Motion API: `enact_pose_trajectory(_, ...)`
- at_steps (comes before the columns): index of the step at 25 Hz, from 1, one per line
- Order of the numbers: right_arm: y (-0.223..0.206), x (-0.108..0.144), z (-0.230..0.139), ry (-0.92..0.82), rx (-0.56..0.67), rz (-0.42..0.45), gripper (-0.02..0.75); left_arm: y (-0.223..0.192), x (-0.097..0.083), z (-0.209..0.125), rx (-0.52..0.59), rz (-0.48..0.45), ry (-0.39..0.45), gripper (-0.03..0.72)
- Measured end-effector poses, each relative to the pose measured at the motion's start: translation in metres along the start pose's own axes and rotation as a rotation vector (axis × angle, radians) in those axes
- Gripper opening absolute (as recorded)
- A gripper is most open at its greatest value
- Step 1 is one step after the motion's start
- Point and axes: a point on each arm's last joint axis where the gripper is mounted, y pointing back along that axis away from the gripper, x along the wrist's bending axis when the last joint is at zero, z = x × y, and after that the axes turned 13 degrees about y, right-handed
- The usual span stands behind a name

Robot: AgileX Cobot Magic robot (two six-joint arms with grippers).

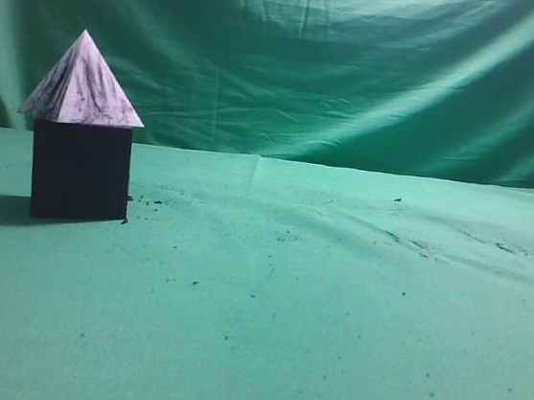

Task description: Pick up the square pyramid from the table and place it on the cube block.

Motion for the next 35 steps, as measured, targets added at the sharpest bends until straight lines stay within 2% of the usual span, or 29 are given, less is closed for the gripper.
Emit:
enact_pose_trajectory(6, -0.013, -0.008, -0.031, -0.035, -0.210, -0.163, 0.000, 0.000, 0.000, 0.000, 0.000, 0.000, 0.000, 0.000)
enact_pose_trajectory(11, -0.028, -0.011, -0.085, -0.116, -0.331, -0.375, 0.000, 0.000, 0.000, 0.000, 0.000, 0.000, 0.000, 0.000)
enact_pose_trajectory(18, -0.055, 0.001, -0.177, -0.242, -0.312, -0.670, 0.000, 0.000, 0.000, 0.000, 0.000, 0.000, 0.000, 0.000)
enact_pose_trajectory(21, -0.068, 0.006, -0.205, -0.291, -0.294, -0.759, 0.000, 0.000, 0.000, 0.000, 0.000, 0.000, 0.000, 0.000)
enact_pose_trajectory(25, -0.080, 0.006, -0.223, -0.362, -0.240, -0.793, 0.000, 0.000, 0.000, 0.000, 0.000, 0.000, 0.000, 0.000)
enact_pose_trajectory(30, -0.083, 0.008, -0.229, -0.396, -0.185, -0.774, 0.000, 0.000, 0.000, 0.000, 0.000, 0.000, 0.000, 0.000)
enact_pose_trajectory(35, -0.083, 0.008, -0.229, -0.399, -0.182, -0.771, 0.000, 0.000, 0.000, 0.000, 0.000, 0.000, 0.000, 0.000)
